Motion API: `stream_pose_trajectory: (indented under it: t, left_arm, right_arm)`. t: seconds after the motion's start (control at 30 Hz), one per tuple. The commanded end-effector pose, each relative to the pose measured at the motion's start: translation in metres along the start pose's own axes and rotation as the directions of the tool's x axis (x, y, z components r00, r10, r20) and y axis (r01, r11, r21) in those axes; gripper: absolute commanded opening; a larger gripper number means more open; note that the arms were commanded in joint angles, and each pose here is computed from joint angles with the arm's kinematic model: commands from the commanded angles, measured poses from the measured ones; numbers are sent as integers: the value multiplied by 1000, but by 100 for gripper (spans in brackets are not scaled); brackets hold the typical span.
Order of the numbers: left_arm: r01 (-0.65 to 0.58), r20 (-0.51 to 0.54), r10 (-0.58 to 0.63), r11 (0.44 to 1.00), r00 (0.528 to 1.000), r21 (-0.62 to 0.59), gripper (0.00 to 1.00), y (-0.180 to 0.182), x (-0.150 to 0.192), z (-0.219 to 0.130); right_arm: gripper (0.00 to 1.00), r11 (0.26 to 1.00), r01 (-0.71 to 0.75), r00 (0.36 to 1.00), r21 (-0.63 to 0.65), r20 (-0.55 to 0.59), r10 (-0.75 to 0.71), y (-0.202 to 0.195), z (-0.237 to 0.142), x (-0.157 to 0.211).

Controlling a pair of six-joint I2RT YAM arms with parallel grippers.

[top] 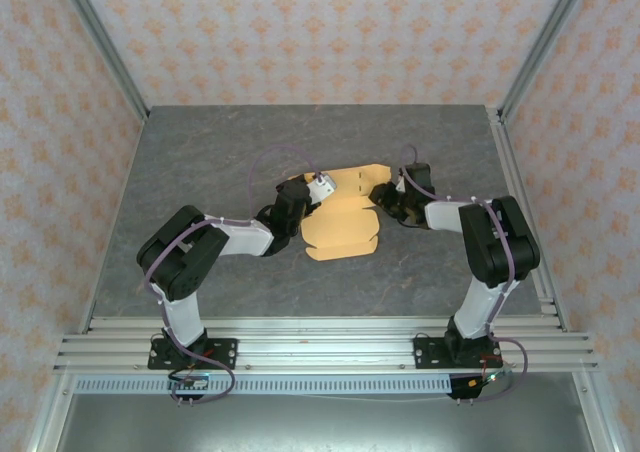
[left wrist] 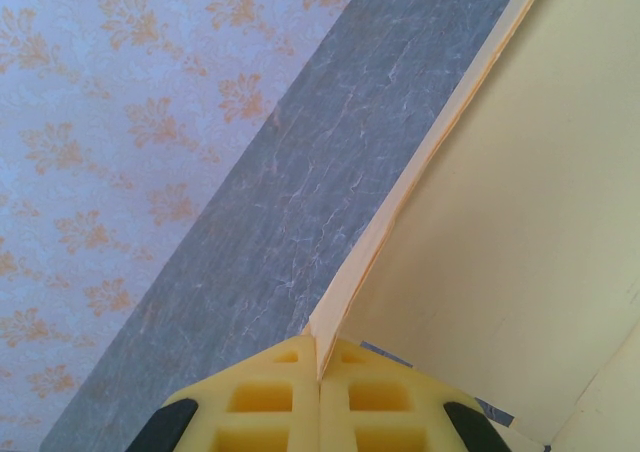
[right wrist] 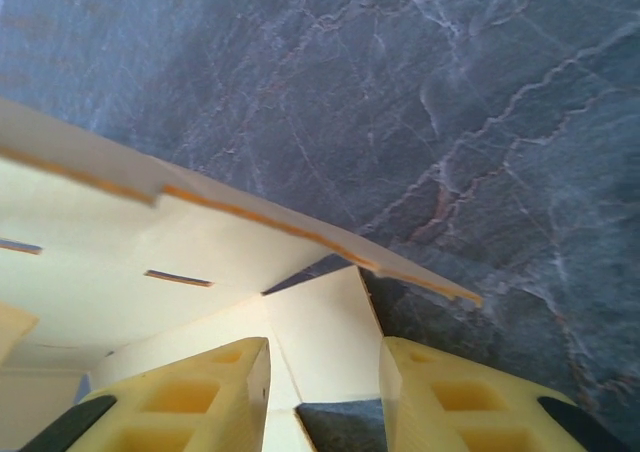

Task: Fold the paper box

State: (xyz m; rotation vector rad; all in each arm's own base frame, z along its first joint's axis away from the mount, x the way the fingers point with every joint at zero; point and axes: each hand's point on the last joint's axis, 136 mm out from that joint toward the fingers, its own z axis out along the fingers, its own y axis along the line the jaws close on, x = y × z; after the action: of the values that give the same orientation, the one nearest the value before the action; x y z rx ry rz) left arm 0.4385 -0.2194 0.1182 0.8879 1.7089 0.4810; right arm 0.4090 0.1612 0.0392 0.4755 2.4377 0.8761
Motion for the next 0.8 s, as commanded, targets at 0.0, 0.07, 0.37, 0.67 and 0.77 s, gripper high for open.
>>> stream_pose_trajectory:
  t: [0.0, 0.07, 0.37, 0.67, 0.77]
  left_arm:
    - [41, 29, -39, 998, 999, -43, 0, 12, -12, 0]
    - [42, 30, -41, 998, 999, -42, 0, 12, -12, 1]
    - [47, 33, -46, 998, 998, -41, 0, 12, -14, 2]
    - [47, 29, -46, 998, 999, -40, 0, 10, -12, 2]
    - [47, 28, -46, 998, 999, -38, 0, 10, -12, 3]
  right_arm:
    - [36, 997, 51, 998, 57, 40, -54, -1, -9, -8]
    - [38, 994, 65, 996, 84, 54, -69, -4, -14, -9]
    - [37, 998, 64, 998, 11, 23, -65, 6, 3, -5]
    - [31, 995, 70, 997, -76, 32, -67, 33, 5, -11]
    - [29, 991, 87, 996, -99, 40, -84, 44, 1, -10]
